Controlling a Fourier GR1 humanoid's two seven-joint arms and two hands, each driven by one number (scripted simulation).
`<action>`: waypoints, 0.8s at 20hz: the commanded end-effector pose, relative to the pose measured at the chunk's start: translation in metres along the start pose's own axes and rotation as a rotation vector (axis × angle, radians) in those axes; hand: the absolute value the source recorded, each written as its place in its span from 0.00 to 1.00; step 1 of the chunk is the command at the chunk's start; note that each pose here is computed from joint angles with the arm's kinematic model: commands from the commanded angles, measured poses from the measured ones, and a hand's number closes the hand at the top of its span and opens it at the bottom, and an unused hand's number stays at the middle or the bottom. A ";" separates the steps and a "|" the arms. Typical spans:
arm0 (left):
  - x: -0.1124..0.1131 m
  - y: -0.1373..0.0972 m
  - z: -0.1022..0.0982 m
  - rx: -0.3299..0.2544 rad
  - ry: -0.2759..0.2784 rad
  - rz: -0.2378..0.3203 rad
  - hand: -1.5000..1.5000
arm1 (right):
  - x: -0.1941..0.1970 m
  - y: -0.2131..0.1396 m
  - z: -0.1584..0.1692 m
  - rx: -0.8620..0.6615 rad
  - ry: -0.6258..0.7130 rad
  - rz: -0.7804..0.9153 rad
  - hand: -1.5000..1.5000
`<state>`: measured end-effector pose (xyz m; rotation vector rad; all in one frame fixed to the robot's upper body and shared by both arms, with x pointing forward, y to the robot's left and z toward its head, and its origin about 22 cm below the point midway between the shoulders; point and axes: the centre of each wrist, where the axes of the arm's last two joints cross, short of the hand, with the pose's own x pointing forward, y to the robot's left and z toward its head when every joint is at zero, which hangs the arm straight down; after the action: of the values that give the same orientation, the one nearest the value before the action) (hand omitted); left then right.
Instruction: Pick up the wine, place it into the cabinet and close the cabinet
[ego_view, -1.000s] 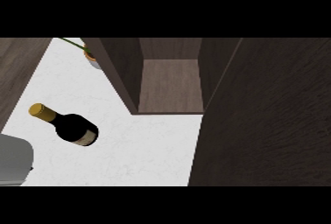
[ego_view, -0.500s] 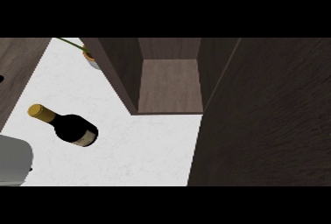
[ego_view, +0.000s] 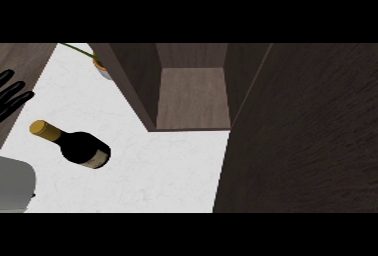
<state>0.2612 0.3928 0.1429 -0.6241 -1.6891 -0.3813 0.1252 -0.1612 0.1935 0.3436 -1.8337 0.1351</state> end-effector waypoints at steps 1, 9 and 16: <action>-0.012 0.008 -0.017 0.008 0.010 -0.020 0.00 | 0.030 0.000 0.026 -0.056 -0.106 0.046 0.00; -0.050 0.024 0.008 0.059 0.041 -0.037 0.00 | 0.034 0.000 0.029 -0.047 -0.109 0.054 0.00; -0.092 0.020 0.020 0.091 0.055 -0.069 0.00 | 0.028 0.002 0.027 -0.040 -0.093 0.079 0.00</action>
<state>0.2731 0.4068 0.0674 -0.5161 -1.6742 -0.3651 0.1235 -0.1562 0.1968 0.3236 -1.8373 0.1575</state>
